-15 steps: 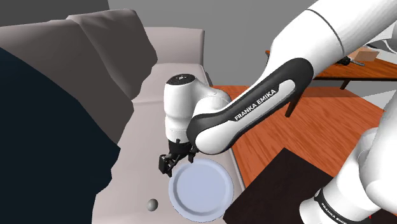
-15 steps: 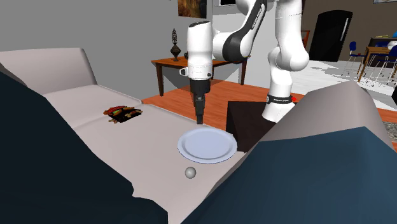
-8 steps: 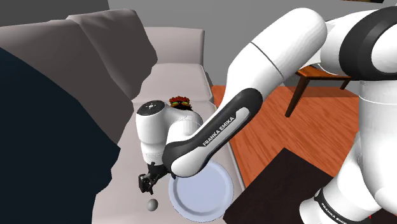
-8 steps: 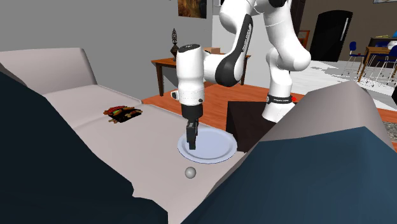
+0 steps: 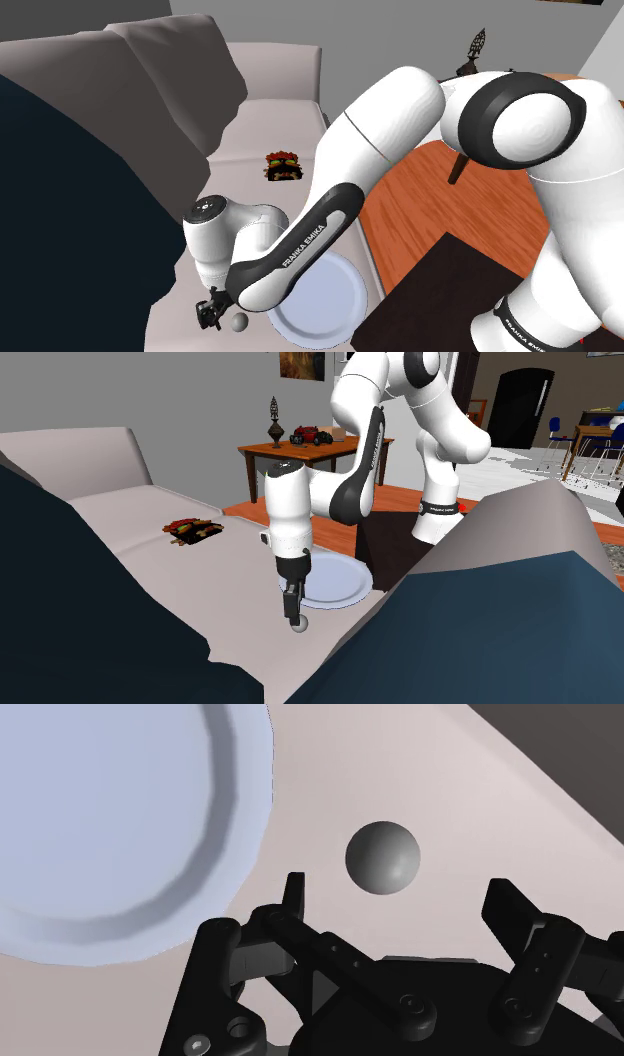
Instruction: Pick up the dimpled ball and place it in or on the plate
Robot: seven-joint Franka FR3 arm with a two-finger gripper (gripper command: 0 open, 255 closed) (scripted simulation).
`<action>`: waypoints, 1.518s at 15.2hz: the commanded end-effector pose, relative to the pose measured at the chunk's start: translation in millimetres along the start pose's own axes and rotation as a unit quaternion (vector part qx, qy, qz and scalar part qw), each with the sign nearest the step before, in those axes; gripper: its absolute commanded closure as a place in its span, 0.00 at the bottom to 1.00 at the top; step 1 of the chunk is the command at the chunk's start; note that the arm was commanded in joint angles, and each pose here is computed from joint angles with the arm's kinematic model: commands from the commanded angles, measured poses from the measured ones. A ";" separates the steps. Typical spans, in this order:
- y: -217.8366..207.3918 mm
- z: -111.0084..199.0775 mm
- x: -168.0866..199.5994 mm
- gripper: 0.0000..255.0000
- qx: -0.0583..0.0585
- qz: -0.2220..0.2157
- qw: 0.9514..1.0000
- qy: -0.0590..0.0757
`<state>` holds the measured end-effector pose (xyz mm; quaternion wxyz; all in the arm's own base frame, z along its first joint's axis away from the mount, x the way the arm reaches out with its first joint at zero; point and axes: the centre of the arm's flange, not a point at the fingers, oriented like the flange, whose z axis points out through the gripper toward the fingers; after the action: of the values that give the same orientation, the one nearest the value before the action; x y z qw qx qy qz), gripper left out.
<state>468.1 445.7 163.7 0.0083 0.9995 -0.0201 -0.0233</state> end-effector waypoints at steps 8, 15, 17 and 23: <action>-1.6 35.6 -0.6 0.00 0.000 0.000 1.000 0.000; -1.6 35.6 -0.6 1.00 0.000 0.000 1.000 0.000; -1.6 35.6 -0.6 1.00 0.000 0.000 1.000 0.000; -1.6 35.6 -0.6 1.00 0.000 0.000 1.000 0.000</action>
<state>466.0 446.9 128.3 0.0085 0.9995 -0.0203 -0.0232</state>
